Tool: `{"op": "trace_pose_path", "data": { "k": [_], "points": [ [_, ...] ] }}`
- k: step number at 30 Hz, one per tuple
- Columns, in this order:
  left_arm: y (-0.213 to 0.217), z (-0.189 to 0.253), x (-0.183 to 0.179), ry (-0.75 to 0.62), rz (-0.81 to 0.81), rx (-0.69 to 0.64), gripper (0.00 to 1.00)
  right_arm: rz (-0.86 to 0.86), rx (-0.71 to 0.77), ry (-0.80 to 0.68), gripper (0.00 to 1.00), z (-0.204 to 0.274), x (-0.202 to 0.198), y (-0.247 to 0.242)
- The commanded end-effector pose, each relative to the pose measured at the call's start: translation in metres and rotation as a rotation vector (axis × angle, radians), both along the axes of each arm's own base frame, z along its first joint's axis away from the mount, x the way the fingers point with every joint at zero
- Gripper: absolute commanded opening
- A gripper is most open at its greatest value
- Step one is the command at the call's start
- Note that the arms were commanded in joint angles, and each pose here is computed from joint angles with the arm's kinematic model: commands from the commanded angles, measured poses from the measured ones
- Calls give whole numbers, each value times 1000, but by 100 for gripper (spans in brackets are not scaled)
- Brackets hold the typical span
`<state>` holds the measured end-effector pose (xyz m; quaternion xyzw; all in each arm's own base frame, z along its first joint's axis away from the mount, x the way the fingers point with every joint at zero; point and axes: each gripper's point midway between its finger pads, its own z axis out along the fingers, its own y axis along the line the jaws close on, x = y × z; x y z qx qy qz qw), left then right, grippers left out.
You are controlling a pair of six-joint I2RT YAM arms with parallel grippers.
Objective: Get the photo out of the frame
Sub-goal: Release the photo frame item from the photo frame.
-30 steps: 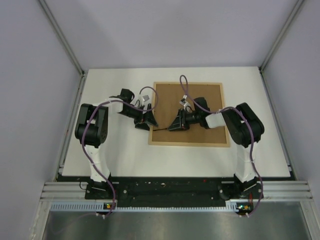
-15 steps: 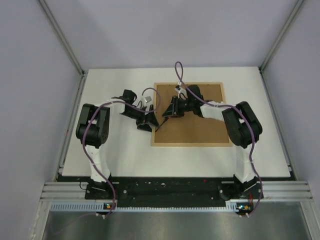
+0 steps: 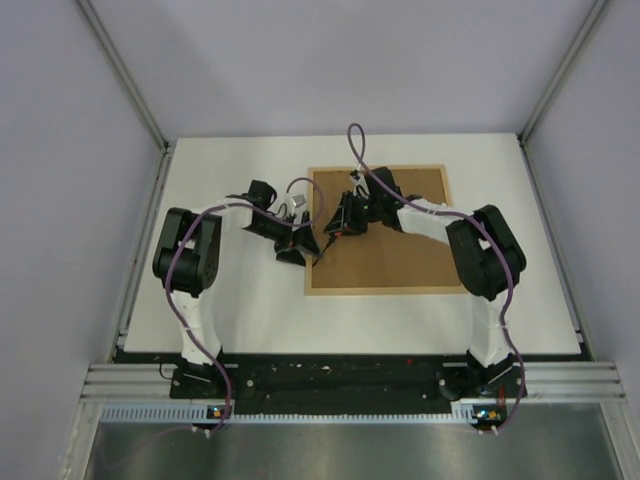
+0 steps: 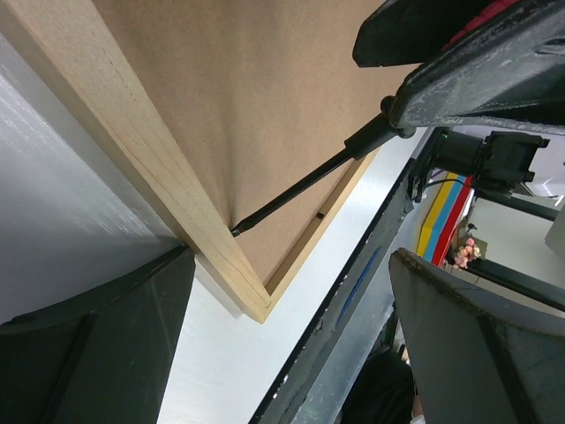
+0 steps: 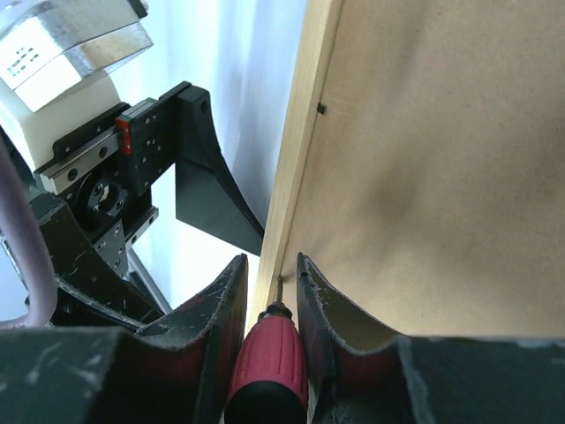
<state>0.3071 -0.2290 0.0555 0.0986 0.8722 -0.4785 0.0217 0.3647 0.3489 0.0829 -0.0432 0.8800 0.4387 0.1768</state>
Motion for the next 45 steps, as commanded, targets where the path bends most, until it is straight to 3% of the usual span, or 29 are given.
{"op": "trace_pose_path", "data": {
  "k": [1,20,24,28,38,45],
  "points": [
    [-7,10,13,-141,-18,6,98,70,155,76,0,60,-31,34],
    [-16,11,7,-169,-57,30,98,100,352,124,0,88,-30,57],
    [-14,11,8,-182,-60,55,98,79,173,48,0,60,-18,42],
    [-10,13,8,-202,-60,77,98,24,95,4,0,49,-3,17],
    [10,10,27,-257,-26,216,98,25,39,-65,0,46,5,-15],
    [37,2,44,-284,21,346,98,-4,-28,-149,0,55,26,-64]
  ]
}}
